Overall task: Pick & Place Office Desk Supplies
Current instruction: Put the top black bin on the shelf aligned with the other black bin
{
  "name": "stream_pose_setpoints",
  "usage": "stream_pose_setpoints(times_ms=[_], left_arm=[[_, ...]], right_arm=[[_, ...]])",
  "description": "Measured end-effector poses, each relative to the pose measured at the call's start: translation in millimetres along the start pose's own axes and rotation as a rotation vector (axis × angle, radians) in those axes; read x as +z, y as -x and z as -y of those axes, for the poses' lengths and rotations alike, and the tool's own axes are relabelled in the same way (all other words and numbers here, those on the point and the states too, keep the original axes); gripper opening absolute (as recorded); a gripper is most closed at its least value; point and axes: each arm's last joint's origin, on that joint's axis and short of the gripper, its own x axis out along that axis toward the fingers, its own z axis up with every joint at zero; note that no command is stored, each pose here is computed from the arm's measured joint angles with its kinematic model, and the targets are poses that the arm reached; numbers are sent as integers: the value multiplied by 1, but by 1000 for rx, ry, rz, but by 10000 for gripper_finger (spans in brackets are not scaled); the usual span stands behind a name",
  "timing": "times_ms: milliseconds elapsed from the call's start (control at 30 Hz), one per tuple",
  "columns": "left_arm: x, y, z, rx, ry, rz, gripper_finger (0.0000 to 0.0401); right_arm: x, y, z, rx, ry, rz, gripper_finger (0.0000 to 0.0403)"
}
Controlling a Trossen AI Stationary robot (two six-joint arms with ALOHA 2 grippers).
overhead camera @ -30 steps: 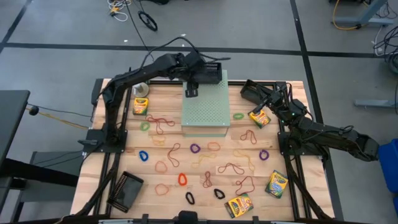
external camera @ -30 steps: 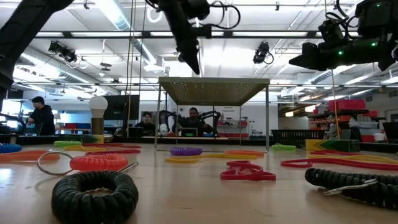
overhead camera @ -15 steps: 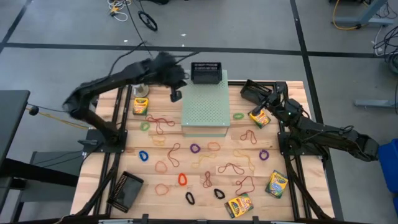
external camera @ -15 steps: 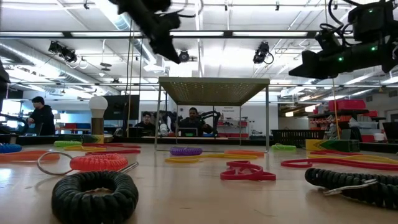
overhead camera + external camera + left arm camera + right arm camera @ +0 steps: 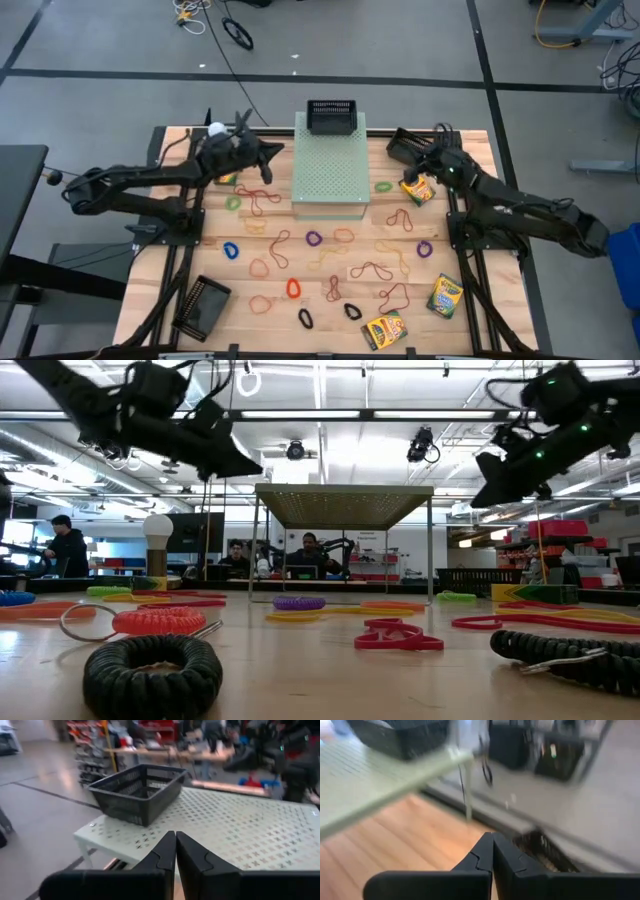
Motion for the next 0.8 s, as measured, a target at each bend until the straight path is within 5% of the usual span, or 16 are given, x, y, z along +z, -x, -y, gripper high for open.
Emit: stream_pose_setpoints(times_ms=[333, 800], left_arm=[[-27, 11, -1, 71, 62, -3, 21], [-31, 11, 1, 46, 72, -47, 21]], right_arm=[[20, -53, 12, -101, 21, -430, 42], [22, -101, 12, 72, 95, -696, 136]])
